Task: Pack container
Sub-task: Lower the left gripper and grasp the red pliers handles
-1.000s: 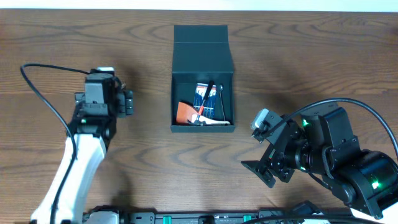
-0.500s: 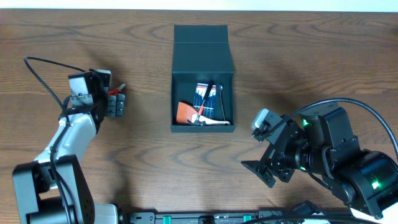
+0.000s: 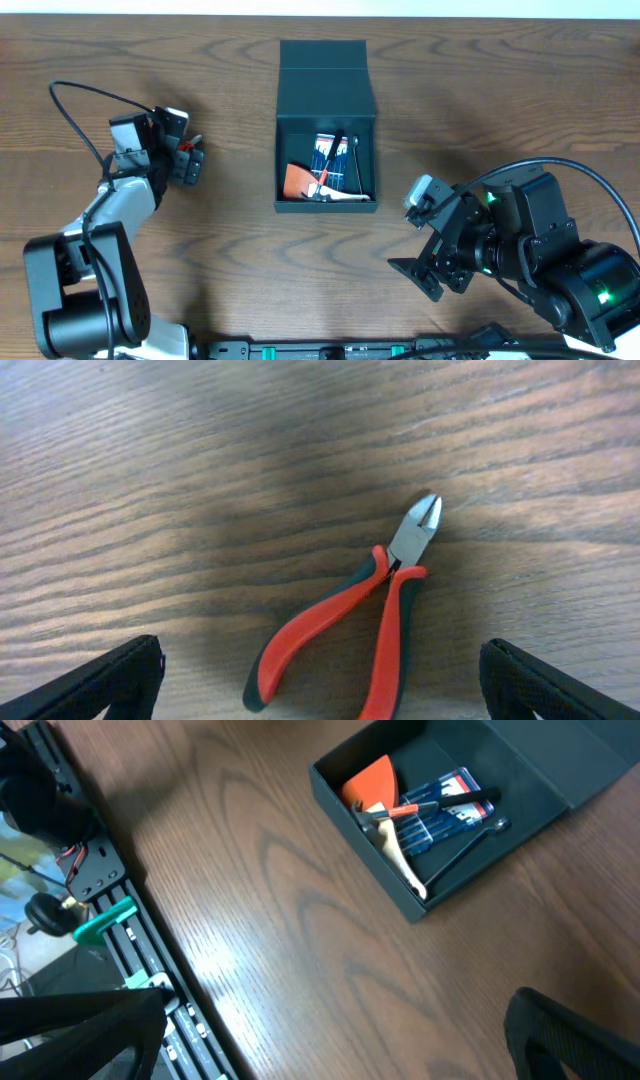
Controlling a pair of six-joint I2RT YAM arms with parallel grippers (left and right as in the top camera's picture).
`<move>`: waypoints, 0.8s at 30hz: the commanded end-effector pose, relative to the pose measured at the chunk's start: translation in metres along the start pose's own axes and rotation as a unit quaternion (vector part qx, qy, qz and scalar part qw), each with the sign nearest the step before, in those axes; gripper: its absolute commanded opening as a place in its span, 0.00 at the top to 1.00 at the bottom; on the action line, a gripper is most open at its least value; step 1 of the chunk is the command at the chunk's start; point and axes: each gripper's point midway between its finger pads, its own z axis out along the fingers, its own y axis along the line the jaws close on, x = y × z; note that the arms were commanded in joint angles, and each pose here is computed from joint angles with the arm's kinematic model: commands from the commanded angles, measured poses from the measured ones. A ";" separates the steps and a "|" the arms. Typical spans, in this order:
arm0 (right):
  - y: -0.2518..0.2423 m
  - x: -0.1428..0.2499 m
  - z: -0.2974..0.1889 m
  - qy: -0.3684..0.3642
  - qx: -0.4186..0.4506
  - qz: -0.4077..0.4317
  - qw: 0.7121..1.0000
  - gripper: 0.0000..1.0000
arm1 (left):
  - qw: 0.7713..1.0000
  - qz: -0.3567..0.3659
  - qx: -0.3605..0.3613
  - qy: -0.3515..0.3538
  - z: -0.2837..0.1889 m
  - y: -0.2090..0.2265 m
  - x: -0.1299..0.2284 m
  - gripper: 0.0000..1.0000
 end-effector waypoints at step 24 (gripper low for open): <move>-0.001 0.001 0.000 0.001 0.001 0.011 1.000 0.01 | 0.997 -0.018 0.080 0.006 0.018 -0.002 0.029 0.00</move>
